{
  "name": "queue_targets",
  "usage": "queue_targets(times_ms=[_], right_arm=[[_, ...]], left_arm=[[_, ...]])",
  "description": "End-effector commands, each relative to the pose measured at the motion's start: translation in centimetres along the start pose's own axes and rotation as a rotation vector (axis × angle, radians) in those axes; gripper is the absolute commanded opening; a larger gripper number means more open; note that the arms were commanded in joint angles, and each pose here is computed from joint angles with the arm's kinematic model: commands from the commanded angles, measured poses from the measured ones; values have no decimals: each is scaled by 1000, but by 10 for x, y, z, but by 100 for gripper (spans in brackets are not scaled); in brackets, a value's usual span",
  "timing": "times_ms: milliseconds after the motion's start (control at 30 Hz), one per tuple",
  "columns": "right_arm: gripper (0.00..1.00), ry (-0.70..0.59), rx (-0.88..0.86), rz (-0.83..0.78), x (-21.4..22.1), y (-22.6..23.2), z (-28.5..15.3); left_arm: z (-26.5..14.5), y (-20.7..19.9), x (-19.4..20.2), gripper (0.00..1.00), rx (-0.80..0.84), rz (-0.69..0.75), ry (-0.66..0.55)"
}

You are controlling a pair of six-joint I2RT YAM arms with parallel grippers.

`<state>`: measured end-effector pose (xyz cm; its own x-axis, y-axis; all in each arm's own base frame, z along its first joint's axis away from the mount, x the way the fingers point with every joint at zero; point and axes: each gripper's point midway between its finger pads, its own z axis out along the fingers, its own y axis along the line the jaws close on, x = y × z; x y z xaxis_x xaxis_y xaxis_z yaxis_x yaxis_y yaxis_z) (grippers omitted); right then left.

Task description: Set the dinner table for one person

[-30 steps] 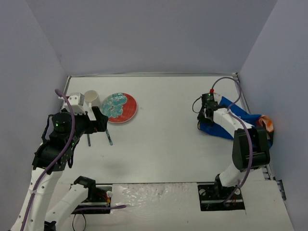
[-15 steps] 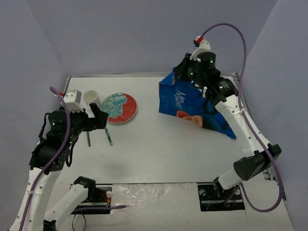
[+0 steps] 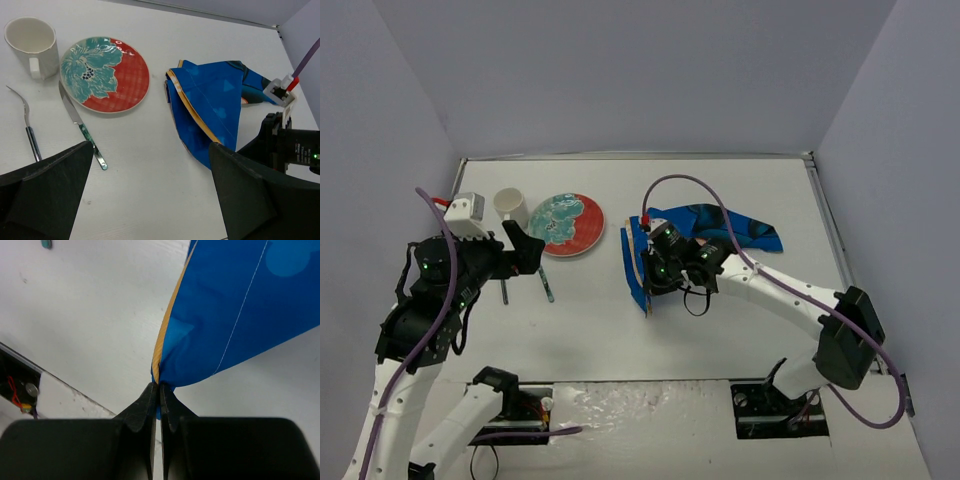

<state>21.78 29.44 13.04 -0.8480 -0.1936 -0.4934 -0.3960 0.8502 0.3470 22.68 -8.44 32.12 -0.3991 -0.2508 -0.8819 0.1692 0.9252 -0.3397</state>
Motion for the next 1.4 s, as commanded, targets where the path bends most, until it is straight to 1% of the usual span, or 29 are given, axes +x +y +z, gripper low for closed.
queue_targets(times_ms=[0,100,167,200,267,300,333,367,433,533,600,667,767,867,967,1167,1300,1367], right_arm=[[0,-106,86,26,-3,-16,-40],[0,-62,178,93,23,-39,-41],[0,-60,216,166,40,-52,-47],[0,-57,236,189,46,-58,-48],[0,-59,246,247,59,-65,-50],[0,-66,249,266,63,-68,-52],[0,-74,247,284,65,-69,-53],[0,-107,253,301,64,-73,-58],[0,-132,265,317,65,-78,-61],[0,-151,277,346,68,-83,-63],[0,-164,279,363,70,-85,-64],[0,-178,287,366,69,-88,-66],[0,-194,293,373,67,-90,-67],[0,-205,300,370,64,-91,-68],[0,-217,302,373,61,-91,-69],[0,-232,306,378,59,-92,-71],[0,-235,305,382,60,-92,-71],[0,-237,305,381,60,-92,-72]], left_arm=[[12,-10,0,97,43,-52,6],[29,-18,11,97,82,-127,40],[48,-21,23,97,91,-186,83],[55,-24,23,97,101,-217,86],[73,-28,33,97,102,-253,128],[82,-33,33,97,110,-278,131],[90,-36,40,97,109,-277,165],[108,-49,47,97,118,-299,205],[135,-59,62,97,105,-324,258],[170,-76,78,97,95,-349,310],[188,-91,79,97,119,-369,326],[206,-103,94,97,115,-398,368],[222,-124,105,96,126,-454,409],[239,-129,129,94,98,-518,452],[246,-135,151,92,78,-573,497],[249,-144,176,92,72,-612,542],[258,-154,178,92,100,-635,534],[264,-154,187,91,91,-642,551]])
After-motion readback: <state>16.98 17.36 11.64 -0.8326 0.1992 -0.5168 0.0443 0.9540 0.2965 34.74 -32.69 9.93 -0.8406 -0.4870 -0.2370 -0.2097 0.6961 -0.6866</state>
